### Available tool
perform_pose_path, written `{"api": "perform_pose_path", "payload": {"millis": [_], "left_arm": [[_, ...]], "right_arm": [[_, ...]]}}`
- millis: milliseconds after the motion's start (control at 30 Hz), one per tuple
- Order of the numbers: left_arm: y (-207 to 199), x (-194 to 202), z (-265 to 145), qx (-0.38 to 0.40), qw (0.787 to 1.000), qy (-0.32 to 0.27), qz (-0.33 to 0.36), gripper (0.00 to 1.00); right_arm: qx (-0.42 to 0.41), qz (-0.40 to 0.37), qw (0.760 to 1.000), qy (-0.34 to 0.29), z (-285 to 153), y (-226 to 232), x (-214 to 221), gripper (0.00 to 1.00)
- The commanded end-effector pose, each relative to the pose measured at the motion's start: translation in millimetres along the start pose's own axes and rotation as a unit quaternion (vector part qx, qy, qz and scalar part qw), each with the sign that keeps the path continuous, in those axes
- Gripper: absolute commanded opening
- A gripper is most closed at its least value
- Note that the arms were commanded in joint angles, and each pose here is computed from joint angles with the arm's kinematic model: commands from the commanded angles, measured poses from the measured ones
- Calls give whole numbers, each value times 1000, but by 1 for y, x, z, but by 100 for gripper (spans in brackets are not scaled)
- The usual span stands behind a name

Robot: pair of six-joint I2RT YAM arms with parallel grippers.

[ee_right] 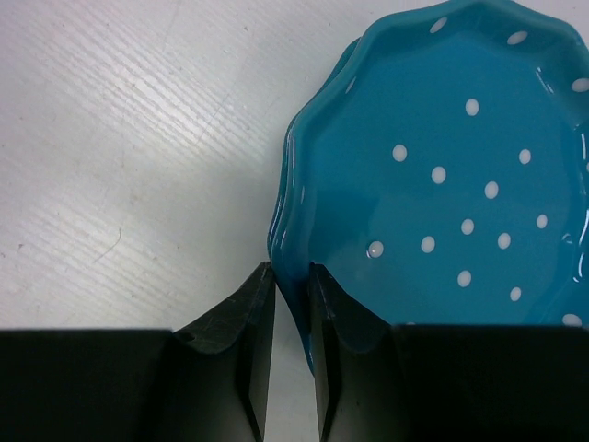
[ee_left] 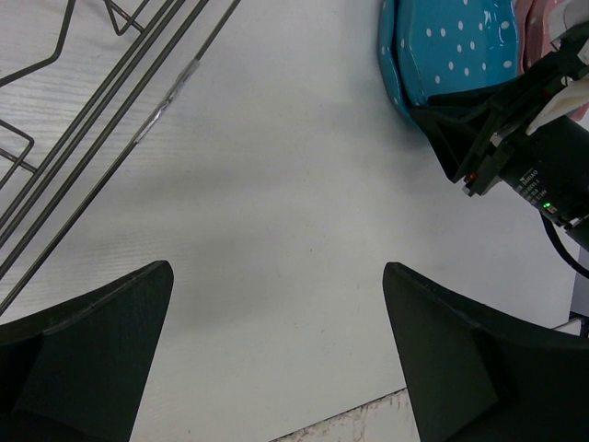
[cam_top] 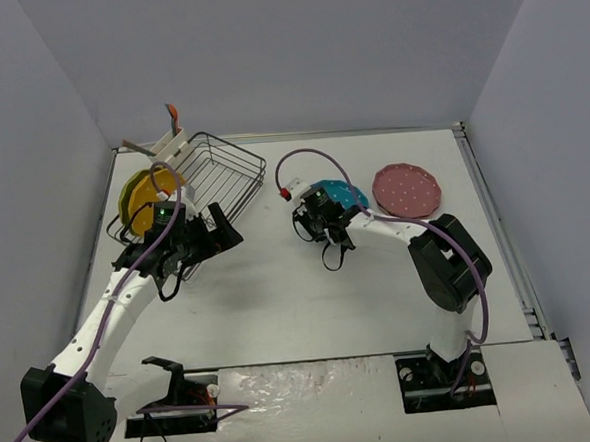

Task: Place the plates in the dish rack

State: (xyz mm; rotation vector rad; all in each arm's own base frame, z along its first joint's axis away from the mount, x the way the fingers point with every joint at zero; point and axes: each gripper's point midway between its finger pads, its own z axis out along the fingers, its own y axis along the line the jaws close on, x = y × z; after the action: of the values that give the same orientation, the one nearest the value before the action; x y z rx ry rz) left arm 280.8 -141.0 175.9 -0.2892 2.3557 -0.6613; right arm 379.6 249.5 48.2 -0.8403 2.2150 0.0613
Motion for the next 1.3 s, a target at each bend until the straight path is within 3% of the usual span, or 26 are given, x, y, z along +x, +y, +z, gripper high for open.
{"api": "perform_pose_path", "payload": {"millis": [0, 467, 867, 1267], "left_arm": [[-16, -25, -5, 17, 999, -39, 15, 96], [-12, -17, 3, 15, 1000, -24, 2, 96], [-11, -13, 9, 16, 1000, -18, -4, 96], [-8, -10, 12, 12, 1000, -14, -3, 96]], "right_arm": [[71, 1, 996, -44, -39, -38, -44, 0], [53, -1, 997, -57, -66, -15, -49, 0], [34, -5, 999, -24, -53, 12, -16, 0], [47, 21, 999, -9, -42, 13, -4, 16]]}}
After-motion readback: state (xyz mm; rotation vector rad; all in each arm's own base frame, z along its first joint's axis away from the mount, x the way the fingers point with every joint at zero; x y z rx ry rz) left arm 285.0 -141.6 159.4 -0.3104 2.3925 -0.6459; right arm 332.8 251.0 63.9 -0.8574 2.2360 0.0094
